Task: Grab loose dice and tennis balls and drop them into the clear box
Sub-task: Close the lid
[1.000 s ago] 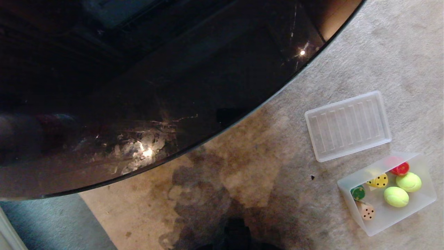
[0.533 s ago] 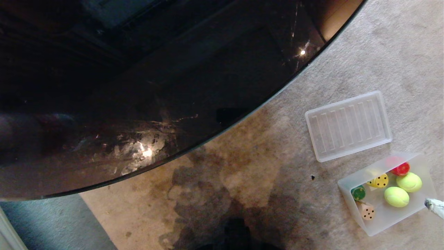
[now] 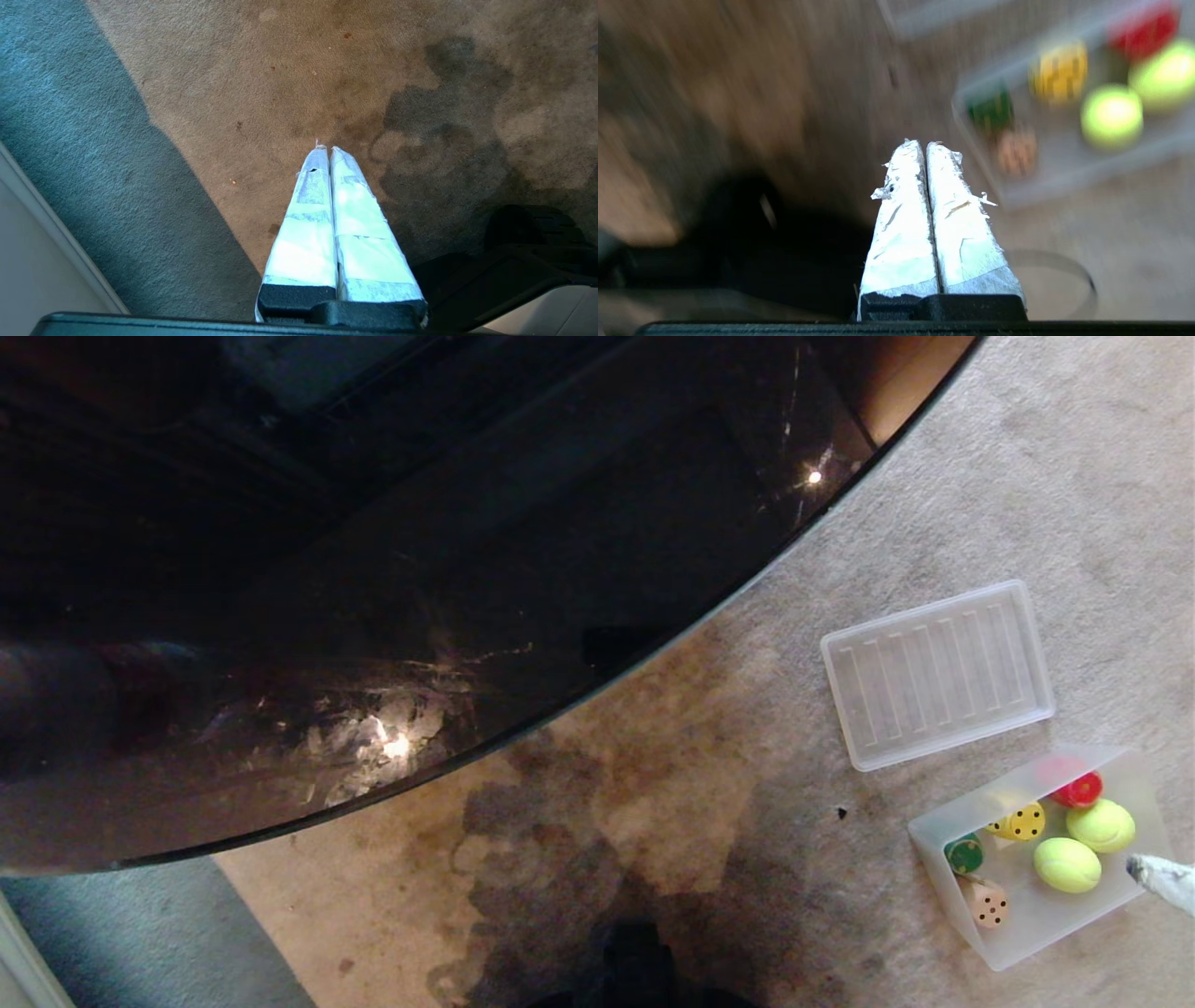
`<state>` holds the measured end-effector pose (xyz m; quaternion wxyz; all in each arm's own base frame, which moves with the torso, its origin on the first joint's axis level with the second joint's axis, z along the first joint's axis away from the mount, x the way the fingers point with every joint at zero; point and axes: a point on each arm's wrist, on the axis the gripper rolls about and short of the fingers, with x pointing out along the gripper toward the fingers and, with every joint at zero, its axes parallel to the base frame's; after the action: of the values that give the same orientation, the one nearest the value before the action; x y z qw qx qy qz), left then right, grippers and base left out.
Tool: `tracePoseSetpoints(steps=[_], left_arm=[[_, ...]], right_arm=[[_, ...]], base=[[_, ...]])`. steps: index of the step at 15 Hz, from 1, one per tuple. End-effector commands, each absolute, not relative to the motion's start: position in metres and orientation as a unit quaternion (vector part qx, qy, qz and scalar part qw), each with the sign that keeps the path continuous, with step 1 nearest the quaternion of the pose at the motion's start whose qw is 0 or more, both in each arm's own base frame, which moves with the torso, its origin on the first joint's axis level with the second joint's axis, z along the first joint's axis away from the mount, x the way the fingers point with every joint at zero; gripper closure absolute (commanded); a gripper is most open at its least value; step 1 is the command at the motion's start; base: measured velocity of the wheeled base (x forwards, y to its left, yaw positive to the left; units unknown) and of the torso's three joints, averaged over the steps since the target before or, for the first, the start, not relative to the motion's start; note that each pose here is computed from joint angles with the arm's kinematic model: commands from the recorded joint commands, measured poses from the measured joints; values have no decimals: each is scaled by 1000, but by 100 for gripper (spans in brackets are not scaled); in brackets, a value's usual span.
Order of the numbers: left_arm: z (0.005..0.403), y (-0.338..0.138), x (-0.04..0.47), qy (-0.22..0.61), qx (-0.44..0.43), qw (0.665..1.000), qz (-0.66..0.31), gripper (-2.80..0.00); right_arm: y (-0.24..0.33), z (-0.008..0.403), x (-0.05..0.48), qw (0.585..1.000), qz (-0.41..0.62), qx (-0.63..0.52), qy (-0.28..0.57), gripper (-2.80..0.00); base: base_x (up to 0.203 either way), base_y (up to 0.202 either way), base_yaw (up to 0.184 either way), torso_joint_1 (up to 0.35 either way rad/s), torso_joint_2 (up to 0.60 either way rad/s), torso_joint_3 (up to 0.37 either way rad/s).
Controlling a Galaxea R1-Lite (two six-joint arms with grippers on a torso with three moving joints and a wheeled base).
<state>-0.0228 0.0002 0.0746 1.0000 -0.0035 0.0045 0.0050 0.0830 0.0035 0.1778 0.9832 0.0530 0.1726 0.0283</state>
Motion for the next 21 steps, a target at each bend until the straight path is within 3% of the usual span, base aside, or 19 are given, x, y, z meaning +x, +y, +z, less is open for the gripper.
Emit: tracePoseSetpoints(steps=[1, 5, 7, 10, 13, 16, 21], left_arm=[[75, 0, -23, 5, -4, 1000, 5, 0], [75, 0, -23, 5, -4, 1000, 5, 0], [75, 0, -23, 5, -4, 1000, 5, 0], [75, 0, -23, 5, -3, 1000, 5, 0], [75, 0, -23, 5, -3, 1000, 5, 0], [75, 0, -23, 5, -3, 1000, 5, 0], [74, 0, -23, 5, -3, 1000, 5, 0]], right_arm=[[6, 186, 122, 987, 35, 63, 147, 0], [18, 128, 237, 971, 33, 85, 222, 0], [24, 110, 268, 975, 38, 97, 198, 0], [28, 112, 281, 980, 45, 107, 159, 0], [33, 81, 307, 977, 45, 105, 181, 0], [35, 95, 313, 984, 57, 104, 136, 0], [38, 97, 311, 983, 64, 105, 138, 0]], base=[[0, 0, 0, 0, 0, 0], [0, 0, 0, 0, 0, 0], [0, 0, 0, 0, 0, 0], [0, 0, 0, 0, 0, 0], [0, 0, 0, 0, 0, 0], [0, 0, 0, 0, 0, 0], [0, 0, 0, 0, 0, 0]])
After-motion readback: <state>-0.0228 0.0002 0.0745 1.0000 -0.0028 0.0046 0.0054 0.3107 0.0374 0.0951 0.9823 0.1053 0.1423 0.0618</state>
